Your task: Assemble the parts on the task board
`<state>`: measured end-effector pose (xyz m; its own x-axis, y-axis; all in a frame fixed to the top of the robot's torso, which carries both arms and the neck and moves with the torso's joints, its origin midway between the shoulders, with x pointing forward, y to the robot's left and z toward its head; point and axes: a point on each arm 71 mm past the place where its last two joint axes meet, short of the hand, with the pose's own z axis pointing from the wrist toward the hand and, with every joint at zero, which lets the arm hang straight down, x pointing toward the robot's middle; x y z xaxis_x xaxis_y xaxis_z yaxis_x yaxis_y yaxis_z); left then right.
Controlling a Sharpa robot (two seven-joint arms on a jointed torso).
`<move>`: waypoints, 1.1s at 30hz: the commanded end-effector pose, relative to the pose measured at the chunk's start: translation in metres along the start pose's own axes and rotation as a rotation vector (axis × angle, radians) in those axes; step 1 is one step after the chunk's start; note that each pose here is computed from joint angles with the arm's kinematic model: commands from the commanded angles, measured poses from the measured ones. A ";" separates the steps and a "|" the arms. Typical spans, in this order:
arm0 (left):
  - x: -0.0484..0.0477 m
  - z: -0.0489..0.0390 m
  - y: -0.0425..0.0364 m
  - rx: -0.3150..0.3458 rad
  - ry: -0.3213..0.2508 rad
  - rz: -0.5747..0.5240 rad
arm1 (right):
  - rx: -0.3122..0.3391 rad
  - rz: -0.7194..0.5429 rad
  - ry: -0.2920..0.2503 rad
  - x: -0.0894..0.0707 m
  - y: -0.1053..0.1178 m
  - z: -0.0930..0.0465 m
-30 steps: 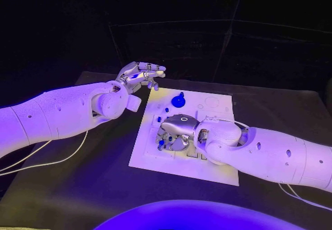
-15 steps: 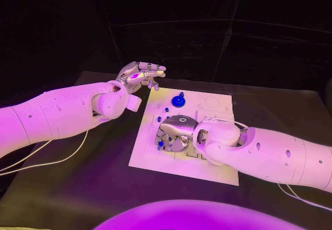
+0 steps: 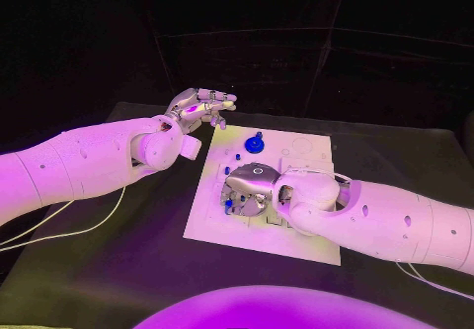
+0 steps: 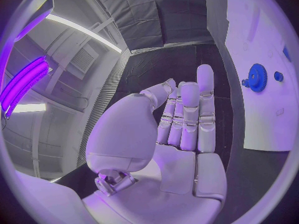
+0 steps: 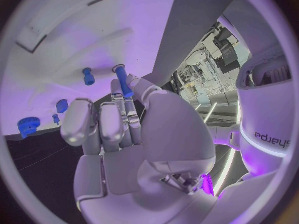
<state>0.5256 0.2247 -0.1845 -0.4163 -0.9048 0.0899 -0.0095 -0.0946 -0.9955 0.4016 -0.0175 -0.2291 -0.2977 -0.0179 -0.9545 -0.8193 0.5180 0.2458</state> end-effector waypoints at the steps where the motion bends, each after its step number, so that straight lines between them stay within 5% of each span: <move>1: 0.0013 0.0007 -0.0015 0.007 0.012 -0.006 | 0.029 -0.050 -0.014 0.001 -0.002 -0.001; 33: 0.0004 0.0004 -0.0015 0.006 0.010 -0.005 | 0.025 -0.056 0.048 0.006 0.005 0.000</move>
<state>0.5259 0.2254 -0.1846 -0.4158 -0.9050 0.0897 -0.0103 -0.0939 -0.9955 0.3958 -0.0147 -0.2324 -0.2725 -0.0643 -0.9600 -0.8275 0.5247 0.1997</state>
